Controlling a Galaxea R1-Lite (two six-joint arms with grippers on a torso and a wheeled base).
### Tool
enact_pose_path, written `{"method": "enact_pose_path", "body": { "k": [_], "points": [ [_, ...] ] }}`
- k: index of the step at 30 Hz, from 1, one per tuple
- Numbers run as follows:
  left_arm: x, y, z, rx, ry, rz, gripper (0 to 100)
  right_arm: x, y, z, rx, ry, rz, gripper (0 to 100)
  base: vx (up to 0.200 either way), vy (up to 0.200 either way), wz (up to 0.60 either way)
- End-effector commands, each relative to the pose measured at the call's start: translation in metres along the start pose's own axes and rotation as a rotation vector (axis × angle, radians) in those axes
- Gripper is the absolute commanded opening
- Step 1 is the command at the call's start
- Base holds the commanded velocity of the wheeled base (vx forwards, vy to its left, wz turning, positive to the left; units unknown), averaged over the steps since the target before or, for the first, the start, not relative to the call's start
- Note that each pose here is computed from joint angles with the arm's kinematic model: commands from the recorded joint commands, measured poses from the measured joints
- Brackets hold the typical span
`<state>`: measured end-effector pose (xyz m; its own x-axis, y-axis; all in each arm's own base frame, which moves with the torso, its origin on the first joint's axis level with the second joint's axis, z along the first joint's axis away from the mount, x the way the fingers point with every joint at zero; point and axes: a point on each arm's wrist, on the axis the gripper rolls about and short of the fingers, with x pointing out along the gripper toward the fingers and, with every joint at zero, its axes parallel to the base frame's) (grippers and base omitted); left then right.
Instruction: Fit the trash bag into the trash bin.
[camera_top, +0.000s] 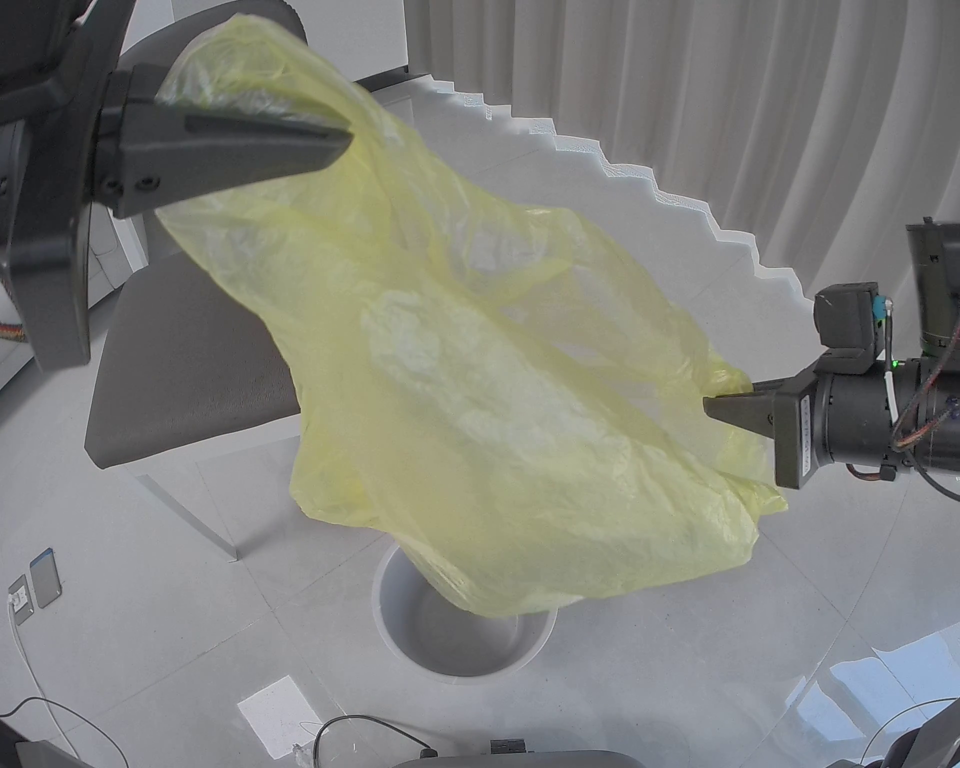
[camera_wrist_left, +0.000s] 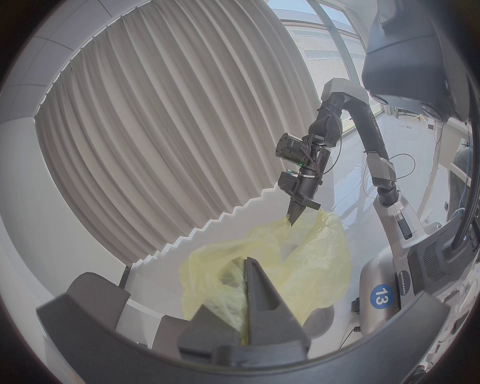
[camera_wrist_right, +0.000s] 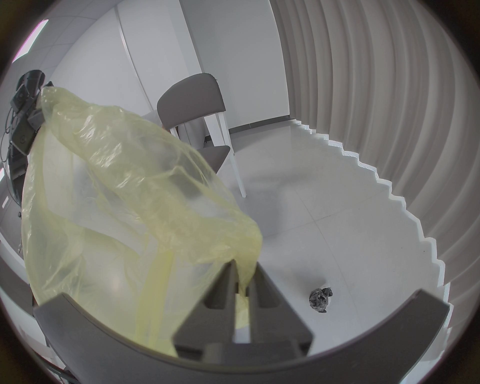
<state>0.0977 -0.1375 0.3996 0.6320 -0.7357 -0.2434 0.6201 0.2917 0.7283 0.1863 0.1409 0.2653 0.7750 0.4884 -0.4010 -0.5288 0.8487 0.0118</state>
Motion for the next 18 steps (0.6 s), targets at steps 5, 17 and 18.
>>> {"method": "enact_pose_path", "body": {
  "k": [5, 17, 18],
  "points": [
    [0.013, -0.004, -0.002, -0.036, -0.003, 0.006, 0, 0.04, 0.002, -0.002, 0.003, 0.044, -0.012, 0, 0.0, 0.0, 0.0],
    [0.054, -0.014, -0.032, -0.582, -0.027, 0.416, 0, 0.058, -0.024, 0.007, 0.085, -0.001, -0.102, 0, 0.0, 0.0, 0.0],
    [0.052, -0.024, -0.046, -0.635, -0.018, 0.423, 0, 0.062, -0.024, 0.004, 0.102, 0.015, -0.104, 0, 0.0, 0.0, 0.0]
  ]
}}
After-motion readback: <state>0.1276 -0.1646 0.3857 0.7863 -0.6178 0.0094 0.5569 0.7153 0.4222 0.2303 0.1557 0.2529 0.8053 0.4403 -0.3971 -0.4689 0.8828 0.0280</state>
